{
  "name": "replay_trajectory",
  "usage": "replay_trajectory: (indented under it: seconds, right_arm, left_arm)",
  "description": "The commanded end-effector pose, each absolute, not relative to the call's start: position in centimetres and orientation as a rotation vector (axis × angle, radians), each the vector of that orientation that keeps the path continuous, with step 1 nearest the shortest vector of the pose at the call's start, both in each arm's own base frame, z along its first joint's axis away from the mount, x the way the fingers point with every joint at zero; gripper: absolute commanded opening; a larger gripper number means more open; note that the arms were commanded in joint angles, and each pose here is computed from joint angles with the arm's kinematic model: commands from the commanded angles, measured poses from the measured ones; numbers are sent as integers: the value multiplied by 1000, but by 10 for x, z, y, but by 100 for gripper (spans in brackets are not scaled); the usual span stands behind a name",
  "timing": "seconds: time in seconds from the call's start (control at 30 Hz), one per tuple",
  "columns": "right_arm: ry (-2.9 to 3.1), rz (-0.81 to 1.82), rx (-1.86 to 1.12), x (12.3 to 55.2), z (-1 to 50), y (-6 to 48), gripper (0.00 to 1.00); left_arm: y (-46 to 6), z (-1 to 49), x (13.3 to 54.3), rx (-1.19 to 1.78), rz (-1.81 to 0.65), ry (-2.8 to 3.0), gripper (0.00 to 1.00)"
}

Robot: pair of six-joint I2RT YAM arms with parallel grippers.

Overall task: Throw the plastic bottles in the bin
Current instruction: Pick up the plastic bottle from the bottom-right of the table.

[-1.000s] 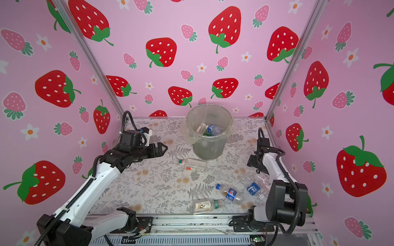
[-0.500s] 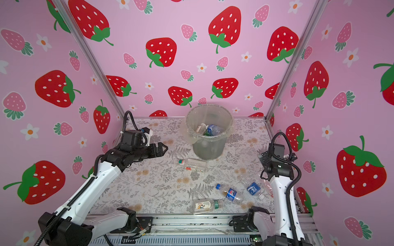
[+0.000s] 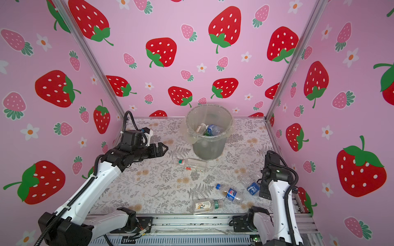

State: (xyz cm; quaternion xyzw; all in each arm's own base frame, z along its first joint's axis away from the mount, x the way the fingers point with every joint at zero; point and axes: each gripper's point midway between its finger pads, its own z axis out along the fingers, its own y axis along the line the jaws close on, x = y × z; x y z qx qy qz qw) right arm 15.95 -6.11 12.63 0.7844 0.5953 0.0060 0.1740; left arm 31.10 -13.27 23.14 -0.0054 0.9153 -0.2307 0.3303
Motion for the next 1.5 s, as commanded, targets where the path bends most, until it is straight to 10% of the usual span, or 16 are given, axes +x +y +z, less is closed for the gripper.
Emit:
replay_trajectory:
  seconds: [0.0, 1.0, 1.47]
  right_arm:
    - [1581, -39, 2382, 140, 121, -59, 99]
    - [1669, -89, 2507, 147, 32, -107, 100]
    - [1723, -227, 2362, 154, 42, -134, 63]
  left_arm:
    - [-134, 238, 310, -3, -625, 2378, 99]
    - [-128, 219, 320, -29, -550, 2448, 99]
    - [-121, 218, 320, -44, -504, 2444, 99]
